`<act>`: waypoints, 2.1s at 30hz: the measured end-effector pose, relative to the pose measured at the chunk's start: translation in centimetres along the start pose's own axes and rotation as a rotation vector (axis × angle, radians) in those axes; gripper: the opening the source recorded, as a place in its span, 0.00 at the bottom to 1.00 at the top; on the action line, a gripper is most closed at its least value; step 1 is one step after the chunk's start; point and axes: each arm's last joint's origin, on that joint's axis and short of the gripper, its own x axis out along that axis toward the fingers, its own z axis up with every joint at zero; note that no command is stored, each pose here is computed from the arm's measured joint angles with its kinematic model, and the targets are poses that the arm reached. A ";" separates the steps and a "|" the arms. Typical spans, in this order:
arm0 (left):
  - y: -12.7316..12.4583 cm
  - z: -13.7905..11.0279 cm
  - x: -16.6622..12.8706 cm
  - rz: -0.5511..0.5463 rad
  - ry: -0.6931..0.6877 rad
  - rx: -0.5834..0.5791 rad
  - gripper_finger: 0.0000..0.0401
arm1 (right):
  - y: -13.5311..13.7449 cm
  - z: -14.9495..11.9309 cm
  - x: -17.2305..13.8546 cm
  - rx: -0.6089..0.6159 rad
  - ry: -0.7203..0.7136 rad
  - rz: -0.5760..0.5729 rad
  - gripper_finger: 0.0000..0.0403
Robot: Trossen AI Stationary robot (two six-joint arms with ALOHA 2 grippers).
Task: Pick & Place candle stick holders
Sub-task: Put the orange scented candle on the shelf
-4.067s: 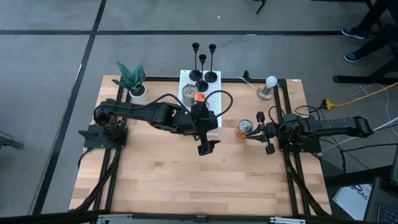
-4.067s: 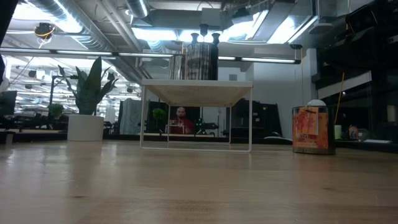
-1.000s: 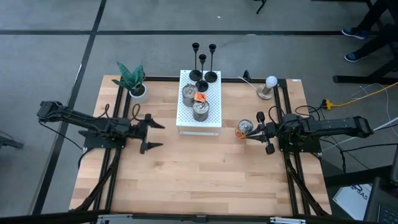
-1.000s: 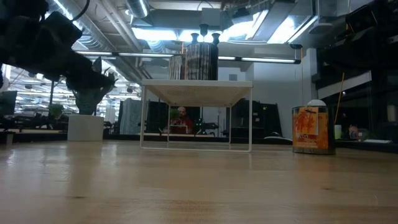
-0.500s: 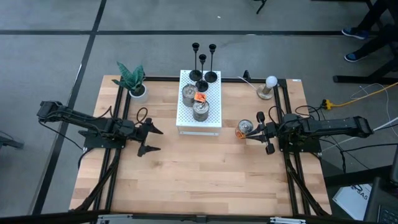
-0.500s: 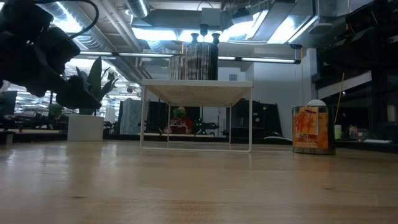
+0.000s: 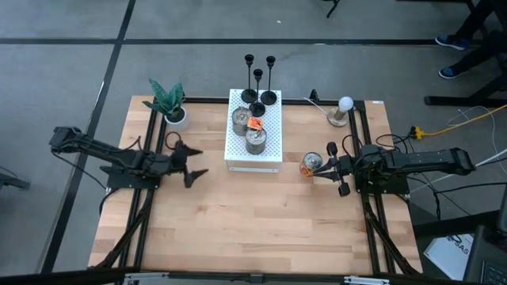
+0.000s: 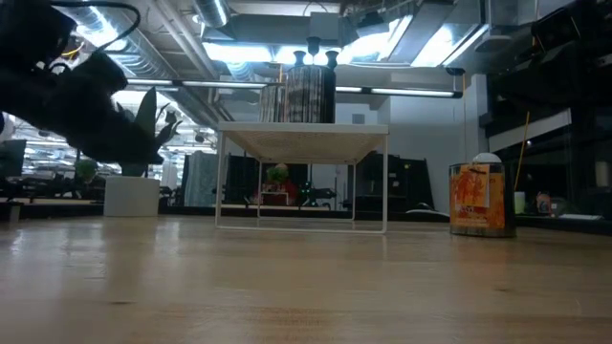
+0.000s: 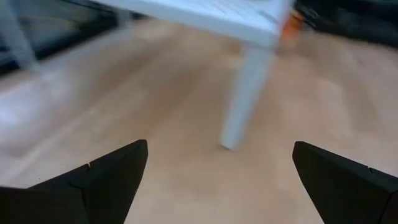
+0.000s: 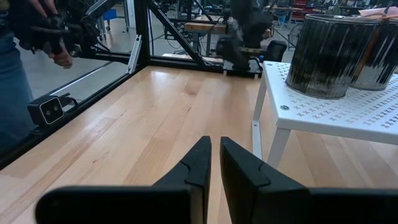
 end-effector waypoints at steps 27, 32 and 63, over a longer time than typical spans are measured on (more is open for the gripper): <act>-0.1 0.9 -0.8 -0.298 -0.073 0.369 1.00 | 0.0 0.0 0.0 0.000 0.000 0.000 0.10; 0.5 1.4 -0.9 -0.295 -0.121 0.383 1.00 | 0.0 0.0 0.0 0.000 0.000 0.000 0.10; 1.1 2.0 -1.1 -0.259 -0.164 0.268 1.00 | 0.0 0.0 0.0 0.000 0.000 0.000 0.10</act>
